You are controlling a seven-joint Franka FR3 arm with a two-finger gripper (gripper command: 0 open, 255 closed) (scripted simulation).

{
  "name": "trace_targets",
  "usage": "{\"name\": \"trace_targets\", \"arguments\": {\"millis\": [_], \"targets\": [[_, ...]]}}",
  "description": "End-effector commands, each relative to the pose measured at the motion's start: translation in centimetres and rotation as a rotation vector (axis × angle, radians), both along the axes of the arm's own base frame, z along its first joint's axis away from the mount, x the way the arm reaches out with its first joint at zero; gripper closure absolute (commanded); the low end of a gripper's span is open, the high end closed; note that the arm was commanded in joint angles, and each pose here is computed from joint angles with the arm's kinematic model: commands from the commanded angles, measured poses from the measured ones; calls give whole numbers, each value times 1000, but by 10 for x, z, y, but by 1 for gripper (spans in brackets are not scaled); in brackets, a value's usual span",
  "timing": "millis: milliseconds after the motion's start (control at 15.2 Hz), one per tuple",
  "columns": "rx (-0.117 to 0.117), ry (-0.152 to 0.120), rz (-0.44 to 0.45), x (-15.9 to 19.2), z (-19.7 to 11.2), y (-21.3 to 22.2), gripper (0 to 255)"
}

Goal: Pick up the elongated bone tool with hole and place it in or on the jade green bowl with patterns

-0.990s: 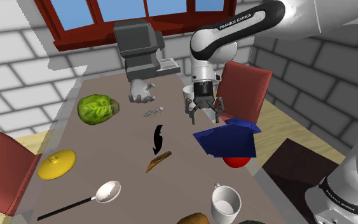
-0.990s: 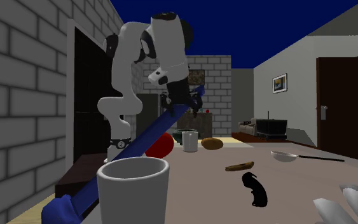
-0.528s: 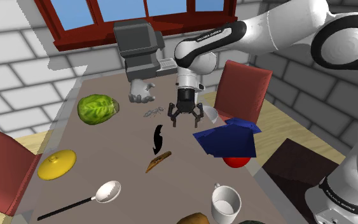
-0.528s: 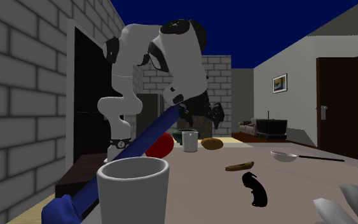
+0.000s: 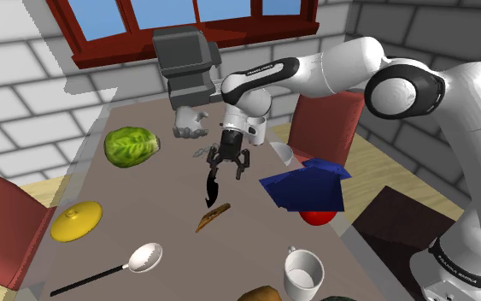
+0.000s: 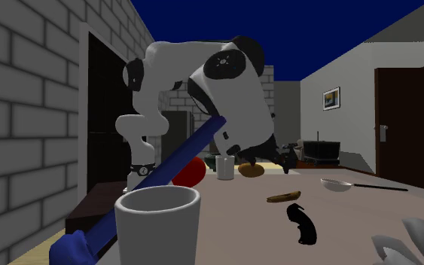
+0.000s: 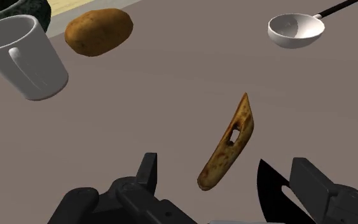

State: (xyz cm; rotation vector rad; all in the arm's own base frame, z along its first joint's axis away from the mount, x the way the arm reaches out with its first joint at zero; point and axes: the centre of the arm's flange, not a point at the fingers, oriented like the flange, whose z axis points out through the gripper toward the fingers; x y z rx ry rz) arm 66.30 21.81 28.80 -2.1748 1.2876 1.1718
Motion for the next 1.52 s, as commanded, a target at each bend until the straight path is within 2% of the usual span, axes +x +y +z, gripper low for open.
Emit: {"name": "trace_targets", "arguments": {"millis": [0,330,858,924,1452], "targets": [[5,6,-9,-2,-7,5,0],[5,6,-9,-16,-25,25,0],[5,6,-9,-16,-25,25,0],[5,6,-9,-16,-25,25,255],[5,6,-9,-16,-25,25,255]]}}
